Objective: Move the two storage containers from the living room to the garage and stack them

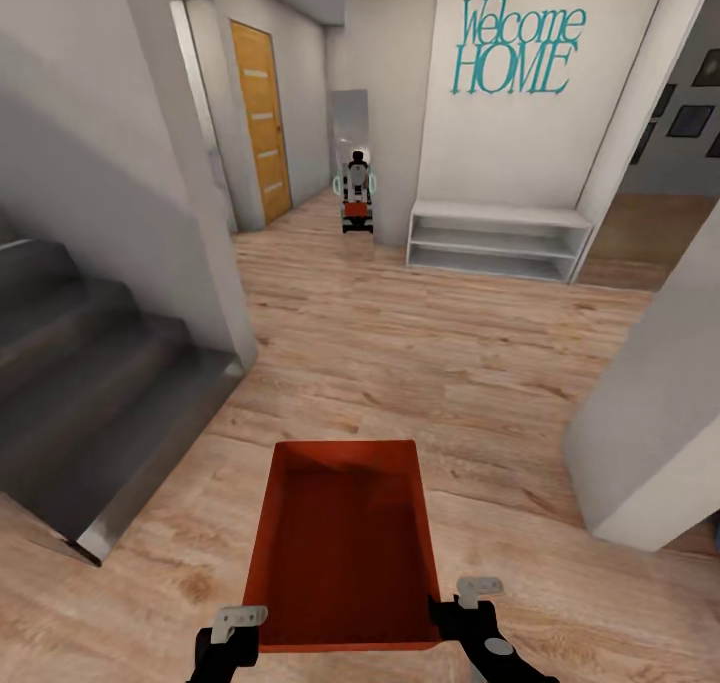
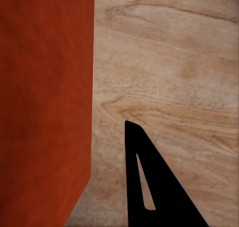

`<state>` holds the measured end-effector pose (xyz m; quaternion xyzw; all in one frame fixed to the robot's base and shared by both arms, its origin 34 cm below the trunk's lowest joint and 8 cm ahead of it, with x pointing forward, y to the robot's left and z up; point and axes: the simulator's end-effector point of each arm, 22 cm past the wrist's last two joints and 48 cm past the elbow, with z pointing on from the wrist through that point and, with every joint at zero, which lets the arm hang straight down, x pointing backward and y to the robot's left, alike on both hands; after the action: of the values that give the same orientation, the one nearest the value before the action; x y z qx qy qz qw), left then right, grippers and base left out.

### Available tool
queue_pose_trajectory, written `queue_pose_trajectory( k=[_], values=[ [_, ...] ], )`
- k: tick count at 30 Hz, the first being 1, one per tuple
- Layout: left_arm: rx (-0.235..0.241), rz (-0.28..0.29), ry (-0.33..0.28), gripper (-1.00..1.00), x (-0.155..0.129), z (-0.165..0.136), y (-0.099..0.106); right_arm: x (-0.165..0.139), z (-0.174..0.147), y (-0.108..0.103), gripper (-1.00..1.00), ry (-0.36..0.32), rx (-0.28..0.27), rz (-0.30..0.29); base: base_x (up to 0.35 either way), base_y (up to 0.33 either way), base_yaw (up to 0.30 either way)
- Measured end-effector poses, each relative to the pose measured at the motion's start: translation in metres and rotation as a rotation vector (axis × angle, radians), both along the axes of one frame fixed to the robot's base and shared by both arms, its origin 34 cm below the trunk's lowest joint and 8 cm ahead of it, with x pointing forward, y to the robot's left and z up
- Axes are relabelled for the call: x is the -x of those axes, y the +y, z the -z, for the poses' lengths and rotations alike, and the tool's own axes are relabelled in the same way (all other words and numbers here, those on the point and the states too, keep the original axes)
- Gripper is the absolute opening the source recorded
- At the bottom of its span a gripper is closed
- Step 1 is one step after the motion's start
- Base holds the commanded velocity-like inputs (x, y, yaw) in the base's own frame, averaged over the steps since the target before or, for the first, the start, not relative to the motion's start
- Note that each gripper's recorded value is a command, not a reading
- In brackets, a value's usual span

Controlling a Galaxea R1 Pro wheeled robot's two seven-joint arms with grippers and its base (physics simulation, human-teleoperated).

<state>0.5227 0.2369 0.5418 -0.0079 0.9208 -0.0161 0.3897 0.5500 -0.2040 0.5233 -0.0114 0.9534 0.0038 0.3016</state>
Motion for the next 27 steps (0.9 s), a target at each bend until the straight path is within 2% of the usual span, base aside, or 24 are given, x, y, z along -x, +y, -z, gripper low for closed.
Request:
queue_pose_trajectory(
  k=[27],
  values=[
    [0.0, 0.0, 0.0, -1.0, 0.0, 0.0, 0.0, 0.0, 0.0, 0.0, -1.0, 0.0, 0.0, 0.0, 0.347, 0.0, 0.0]
  ],
)
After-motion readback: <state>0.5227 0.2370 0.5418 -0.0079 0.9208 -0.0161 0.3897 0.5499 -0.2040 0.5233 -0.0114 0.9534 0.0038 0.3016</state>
